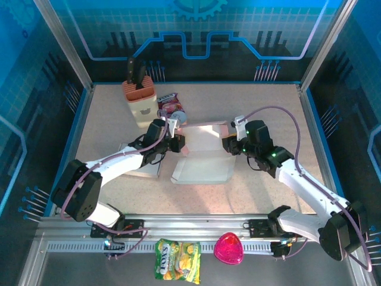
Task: Fold the paper box
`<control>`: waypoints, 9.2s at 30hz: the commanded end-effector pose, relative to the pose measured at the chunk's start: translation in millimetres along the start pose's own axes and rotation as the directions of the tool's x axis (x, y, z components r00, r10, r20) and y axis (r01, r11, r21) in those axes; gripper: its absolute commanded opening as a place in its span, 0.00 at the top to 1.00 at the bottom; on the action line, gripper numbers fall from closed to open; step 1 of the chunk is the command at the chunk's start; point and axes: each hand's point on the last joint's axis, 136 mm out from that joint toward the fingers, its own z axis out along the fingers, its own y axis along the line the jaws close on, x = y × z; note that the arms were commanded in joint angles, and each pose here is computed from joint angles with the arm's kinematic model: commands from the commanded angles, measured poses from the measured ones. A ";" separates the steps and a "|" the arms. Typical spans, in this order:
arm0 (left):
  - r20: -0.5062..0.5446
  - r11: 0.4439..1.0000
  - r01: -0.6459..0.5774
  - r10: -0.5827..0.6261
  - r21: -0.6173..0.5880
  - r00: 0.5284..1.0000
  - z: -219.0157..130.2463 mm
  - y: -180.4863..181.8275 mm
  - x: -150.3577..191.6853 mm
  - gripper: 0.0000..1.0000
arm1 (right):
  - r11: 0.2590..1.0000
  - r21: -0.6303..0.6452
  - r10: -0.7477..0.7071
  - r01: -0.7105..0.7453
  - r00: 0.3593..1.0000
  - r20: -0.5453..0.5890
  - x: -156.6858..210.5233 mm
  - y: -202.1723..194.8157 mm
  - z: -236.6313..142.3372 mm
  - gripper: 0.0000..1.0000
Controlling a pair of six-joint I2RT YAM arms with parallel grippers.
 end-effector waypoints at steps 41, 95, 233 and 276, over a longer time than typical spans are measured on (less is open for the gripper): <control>-0.057 0.947 -0.012 -0.007 -0.321 0.998 -0.6 -21.6 -8.7 1.00 | 0.769 0.639 0.106 -0.022 0.990 -0.094 1.5 -62.2 -15.2 0.85; -0.057 0.922 0.056 -0.084 -0.384 0.995 34.6 5.5 37.6 1.00 | 0.723 0.691 0.116 0.011 0.984 -0.137 36.2 -75.2 2.4 1.00; -0.196 0.988 0.150 -0.155 -0.039 0.968 22.5 -132.0 131.3 0.52 | -0.191 0.815 0.953 -0.547 -0.302 0.020 232.5 -36.3 17.5 0.95; -0.213 0.926 0.339 -0.369 -0.164 0.905 86.8 -58.7 96.6 0.57 | 0.613 0.285 0.771 -0.736 0.479 -0.420 155.8 -105.5 55.5 0.89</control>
